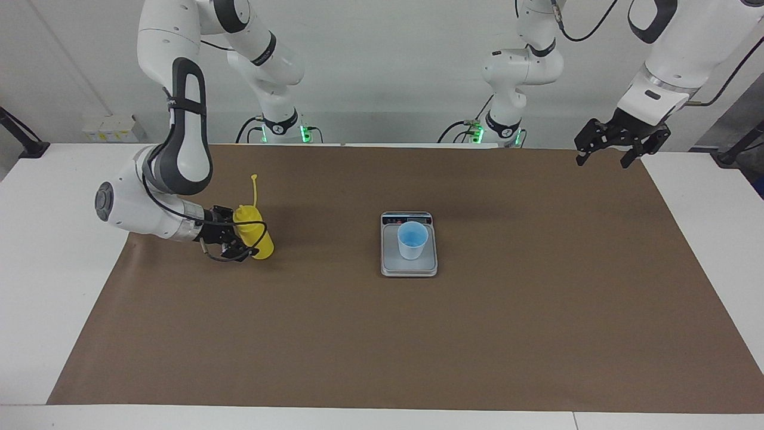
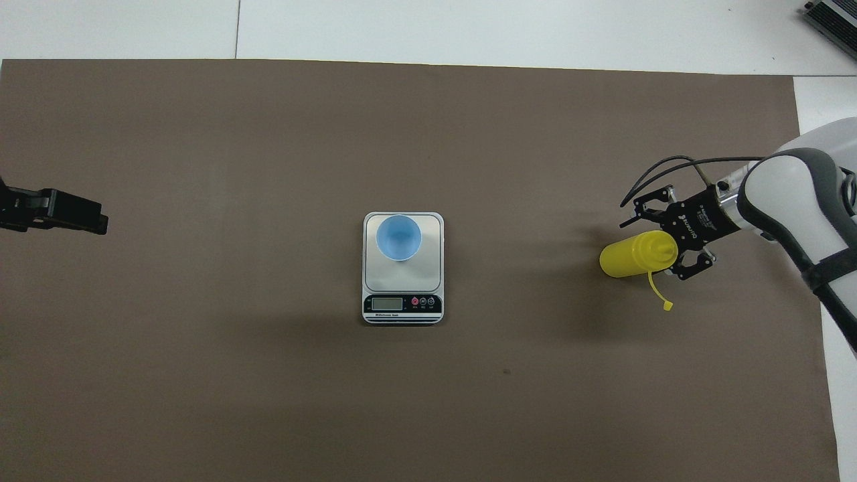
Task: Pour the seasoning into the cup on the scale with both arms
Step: 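Reach the right gripper to the yellow squeeze bottle and grasp it, then lift the yellow bottle and tilt it over the blue cup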
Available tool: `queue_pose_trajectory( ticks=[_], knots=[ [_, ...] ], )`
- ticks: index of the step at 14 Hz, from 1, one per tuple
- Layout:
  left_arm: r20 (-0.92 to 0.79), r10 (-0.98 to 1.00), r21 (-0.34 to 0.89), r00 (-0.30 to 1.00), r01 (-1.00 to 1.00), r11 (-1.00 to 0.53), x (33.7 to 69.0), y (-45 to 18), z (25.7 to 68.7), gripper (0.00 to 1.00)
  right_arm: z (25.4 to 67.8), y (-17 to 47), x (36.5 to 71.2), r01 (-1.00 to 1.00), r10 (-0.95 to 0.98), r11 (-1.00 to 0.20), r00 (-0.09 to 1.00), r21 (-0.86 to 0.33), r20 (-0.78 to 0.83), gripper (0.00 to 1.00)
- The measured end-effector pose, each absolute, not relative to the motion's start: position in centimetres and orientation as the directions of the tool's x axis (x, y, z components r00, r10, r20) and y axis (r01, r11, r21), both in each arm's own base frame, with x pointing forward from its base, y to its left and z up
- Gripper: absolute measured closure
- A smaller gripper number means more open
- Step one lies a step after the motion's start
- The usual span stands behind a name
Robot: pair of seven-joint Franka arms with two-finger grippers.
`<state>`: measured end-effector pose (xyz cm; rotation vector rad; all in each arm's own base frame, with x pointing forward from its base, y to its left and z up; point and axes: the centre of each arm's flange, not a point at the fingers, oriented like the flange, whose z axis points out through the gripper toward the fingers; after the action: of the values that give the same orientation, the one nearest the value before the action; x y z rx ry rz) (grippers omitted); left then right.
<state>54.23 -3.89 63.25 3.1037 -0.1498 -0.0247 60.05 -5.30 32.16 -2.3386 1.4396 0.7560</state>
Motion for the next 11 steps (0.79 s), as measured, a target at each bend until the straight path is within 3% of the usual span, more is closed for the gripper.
queue_pose_trajectory(
  ticks=[4, 6, 9, 11],
  knots=[
    [-0.014, -0.081, 0.035, 0.997, -0.08, -0.996, 54.2, -3.9, 63.2, 0.0, 31.9, -4.9, 59.8, -0.897, -0.724, -0.442, 0.343, 0.02, -0.599, 0.0],
    [-0.014, -0.079, 0.035, 0.997, -0.078, -0.996, 54.2, -3.9, 63.2, 0.0, 32.1, -4.7, 59.7, -0.901, -0.716, -0.434, 0.338, 0.01, -0.611, 0.05],
    [-0.015, -0.081, 0.035, 0.997, -0.08, -0.996, 54.2, -4.0, 63.2, 0.0, 33.2, -4.3, 59.8, -0.898, -0.717, -0.44, 0.356, -0.007, -0.6, 0.35],
    [-0.015, -0.081, 0.035, 0.997, -0.08, -0.996, 54.2, -4.0, 63.2, 0.0, 33.9, -4.3, 59.9, -0.898, -0.72, -0.44, 0.364, -0.018, -0.591, 0.35]
  ],
)
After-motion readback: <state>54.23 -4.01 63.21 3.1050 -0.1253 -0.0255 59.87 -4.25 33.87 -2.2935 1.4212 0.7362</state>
